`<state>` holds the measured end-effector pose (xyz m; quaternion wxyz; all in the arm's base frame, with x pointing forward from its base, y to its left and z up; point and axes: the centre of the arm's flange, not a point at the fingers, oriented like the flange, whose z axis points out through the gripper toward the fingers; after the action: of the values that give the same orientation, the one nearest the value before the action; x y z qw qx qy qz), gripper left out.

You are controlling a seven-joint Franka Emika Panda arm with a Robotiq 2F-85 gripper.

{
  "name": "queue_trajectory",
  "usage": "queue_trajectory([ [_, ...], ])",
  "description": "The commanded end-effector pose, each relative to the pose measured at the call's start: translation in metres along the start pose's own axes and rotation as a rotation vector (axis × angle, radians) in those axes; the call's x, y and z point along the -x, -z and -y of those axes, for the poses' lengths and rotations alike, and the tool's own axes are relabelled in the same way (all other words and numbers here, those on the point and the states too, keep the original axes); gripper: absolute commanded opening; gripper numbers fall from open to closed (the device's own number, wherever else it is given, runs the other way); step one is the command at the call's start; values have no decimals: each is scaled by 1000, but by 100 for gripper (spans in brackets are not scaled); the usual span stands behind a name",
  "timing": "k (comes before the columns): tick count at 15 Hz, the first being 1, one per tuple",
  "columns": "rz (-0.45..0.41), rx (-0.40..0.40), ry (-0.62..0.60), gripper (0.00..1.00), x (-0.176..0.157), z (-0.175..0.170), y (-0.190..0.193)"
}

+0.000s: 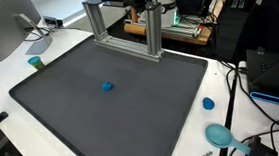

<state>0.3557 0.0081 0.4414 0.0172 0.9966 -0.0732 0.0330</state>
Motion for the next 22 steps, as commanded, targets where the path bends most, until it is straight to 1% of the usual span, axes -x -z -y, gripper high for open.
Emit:
queue_trajectory([
  [1, -7, 4, -11, 29, 5, 1, 6],
  [2, -10, 0, -18, 23, 4, 0, 7],
  [3, -10, -4, -19, 21, 4, 0, 6],
  [5, -16, -6, -19, 21, 1, 1, 7],
  [7, -61, -18, -38, 21, -10, 4, 15],
  [9, -159, -4, -69, 21, -32, 13, 31],
  [12, -262, 15, -107, 21, -83, 30, 50],
  [13, -299, 34, -128, 21, -100, 35, 53],
  [14, -317, 53, -149, 21, -118, 39, 55],
  [15, -291, 73, -155, 21, -131, 41, 55],
  [16, -249, 68, -113, 21, -132, 40, 53],
  [17, -284, 41, -118, 46, -97, 34, 46],
  [19, -249, 44, -116, 46, -116, 36, 38],
  [22, -238, 45, -114, 46, -124, 37, 35],
])
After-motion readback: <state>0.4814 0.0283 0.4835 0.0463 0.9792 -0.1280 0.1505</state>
